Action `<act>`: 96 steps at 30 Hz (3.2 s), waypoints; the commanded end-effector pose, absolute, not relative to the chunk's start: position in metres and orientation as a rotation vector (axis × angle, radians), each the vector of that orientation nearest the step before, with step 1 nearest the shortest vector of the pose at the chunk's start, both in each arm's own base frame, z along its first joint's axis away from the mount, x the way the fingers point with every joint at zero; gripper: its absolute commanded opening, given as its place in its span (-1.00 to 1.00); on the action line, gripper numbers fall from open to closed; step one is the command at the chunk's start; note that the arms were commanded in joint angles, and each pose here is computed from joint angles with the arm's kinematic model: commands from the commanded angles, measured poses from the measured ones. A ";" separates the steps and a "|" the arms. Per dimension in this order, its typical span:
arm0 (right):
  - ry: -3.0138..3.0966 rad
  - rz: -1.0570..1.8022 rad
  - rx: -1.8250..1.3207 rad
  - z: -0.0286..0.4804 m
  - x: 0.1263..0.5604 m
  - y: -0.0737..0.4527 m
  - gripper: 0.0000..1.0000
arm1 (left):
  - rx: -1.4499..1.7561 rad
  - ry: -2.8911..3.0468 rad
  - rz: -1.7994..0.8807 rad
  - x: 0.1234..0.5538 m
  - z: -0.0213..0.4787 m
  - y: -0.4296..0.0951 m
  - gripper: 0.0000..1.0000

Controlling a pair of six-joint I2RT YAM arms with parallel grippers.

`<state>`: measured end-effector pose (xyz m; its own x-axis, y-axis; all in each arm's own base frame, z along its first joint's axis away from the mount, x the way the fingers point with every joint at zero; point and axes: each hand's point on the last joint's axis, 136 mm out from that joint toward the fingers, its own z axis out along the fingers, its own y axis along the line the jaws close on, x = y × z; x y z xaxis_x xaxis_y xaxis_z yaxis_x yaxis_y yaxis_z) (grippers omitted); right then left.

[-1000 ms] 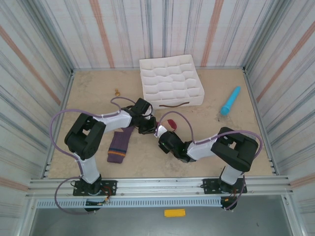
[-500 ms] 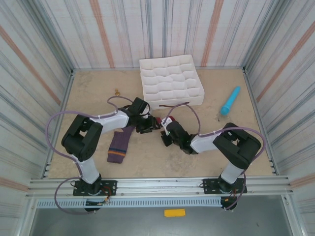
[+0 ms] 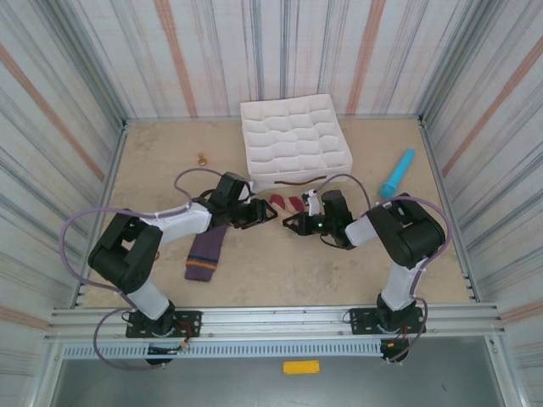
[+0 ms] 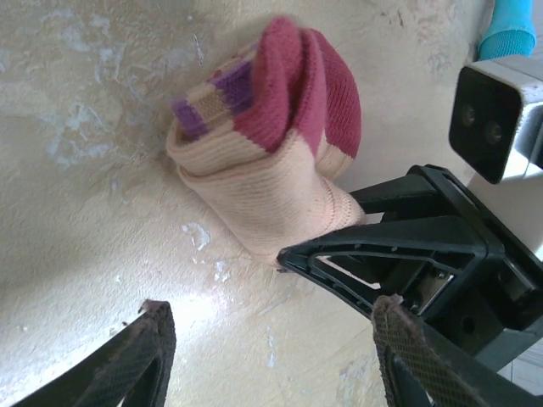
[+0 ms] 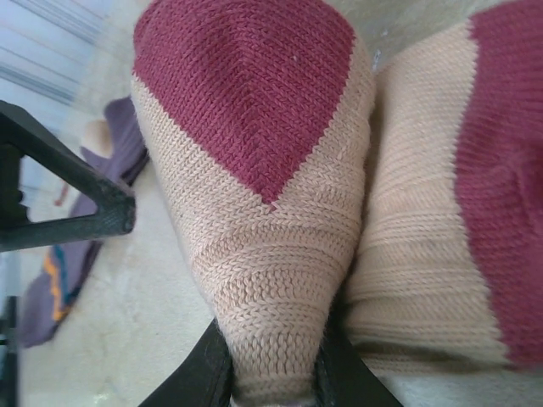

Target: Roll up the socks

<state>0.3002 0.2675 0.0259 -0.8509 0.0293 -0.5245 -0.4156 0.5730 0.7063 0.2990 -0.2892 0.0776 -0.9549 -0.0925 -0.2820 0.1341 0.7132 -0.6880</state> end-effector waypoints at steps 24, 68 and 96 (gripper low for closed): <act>2.920 1.308 0.496 -0.051 0.246 0.220 -1.00 | -0.099 2.594 -1.027 0.335 0.023 -0.316 0.12; 2.112 0.074 -0.842 0.076 0.254 0.301 0.27 | 0.136 3.006 -0.958 0.274 0.013 -0.288 -0.71; 2.183 -0.143 -0.845 0.016 0.248 0.278 -0.69 | 0.144 2.982 -0.966 0.273 0.018 -0.285 -0.32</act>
<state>0.2583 0.2944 0.0442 -0.4234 -0.5828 -0.6936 -0.5007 0.7886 -0.3570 0.2972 -0.3061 0.0355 -0.9896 0.0744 -0.1231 0.1369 0.7501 -0.6470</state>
